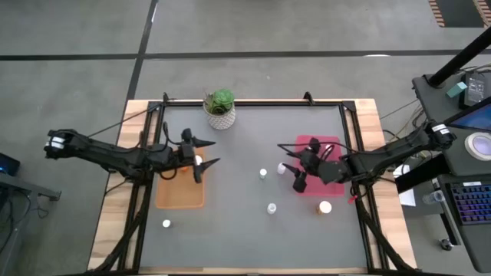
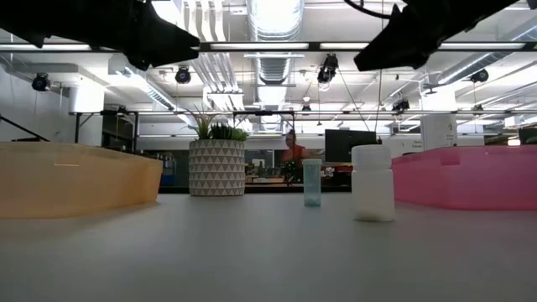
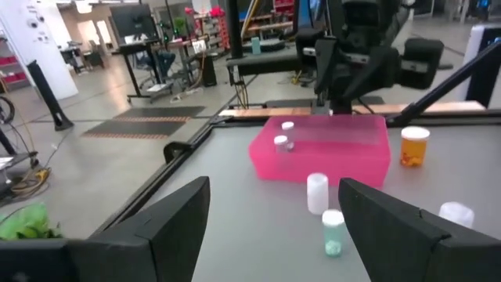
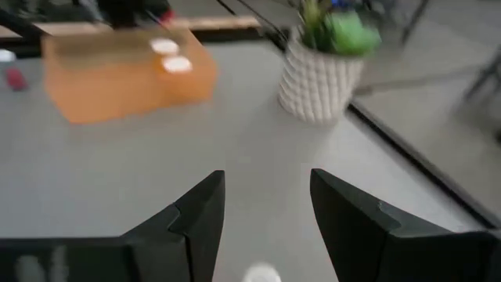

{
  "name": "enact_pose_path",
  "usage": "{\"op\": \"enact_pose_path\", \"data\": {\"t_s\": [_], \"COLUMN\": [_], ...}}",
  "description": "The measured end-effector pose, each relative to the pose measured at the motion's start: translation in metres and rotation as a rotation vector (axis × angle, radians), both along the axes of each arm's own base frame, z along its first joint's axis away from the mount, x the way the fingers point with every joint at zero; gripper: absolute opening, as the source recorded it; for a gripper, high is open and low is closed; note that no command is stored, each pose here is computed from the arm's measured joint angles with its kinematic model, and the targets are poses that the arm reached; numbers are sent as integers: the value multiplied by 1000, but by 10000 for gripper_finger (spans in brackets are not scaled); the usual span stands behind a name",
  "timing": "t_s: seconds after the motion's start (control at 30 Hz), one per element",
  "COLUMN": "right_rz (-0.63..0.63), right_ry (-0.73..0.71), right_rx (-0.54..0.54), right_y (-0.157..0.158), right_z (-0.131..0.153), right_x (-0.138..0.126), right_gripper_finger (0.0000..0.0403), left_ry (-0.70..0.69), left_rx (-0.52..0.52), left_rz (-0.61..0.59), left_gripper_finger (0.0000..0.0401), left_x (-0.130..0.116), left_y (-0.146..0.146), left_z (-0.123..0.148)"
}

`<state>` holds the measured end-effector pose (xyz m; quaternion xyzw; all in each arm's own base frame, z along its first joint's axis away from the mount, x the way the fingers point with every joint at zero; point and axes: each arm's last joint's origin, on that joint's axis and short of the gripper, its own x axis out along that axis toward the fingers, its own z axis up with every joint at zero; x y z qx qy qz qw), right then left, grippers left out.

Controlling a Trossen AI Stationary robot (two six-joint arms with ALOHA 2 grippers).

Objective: Pick and place medicine bottles into bin by pill shape (circle, oval)
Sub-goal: Put the blue capsule bottle into the orange bin

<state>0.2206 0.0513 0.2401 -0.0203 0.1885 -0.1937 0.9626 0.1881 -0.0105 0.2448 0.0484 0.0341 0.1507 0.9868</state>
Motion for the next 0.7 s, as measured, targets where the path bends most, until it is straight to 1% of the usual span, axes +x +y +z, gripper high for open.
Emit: {"op": "enact_pose_path", "data": {"t_s": [0.2, 0.4, 0.53, 0.7], "right_rz": [127, 163, 199, 258], "right_ry": [-83, -162, -190, -247], "right_rx": [-101, -214, -259, -288], "right_y": [2, 2, 1, 0], "right_z": [-4, -6, -1, 12], "right_x": [2, 0, -3, -11], "right_gripper_finger": [172, 169, 169, 169], "left_ry": [-58, -77, -91, -89], "left_rx": [-9, -20, -59, -61], "left_rz": [-12, -31, -36, -42], "left_gripper_finger": [267, 267, 267, 267], "left_x": [9, 19, 26, 36], "left_y": [-3, -8, -10, -13], "left_z": [4, 14, 20, 26]}}
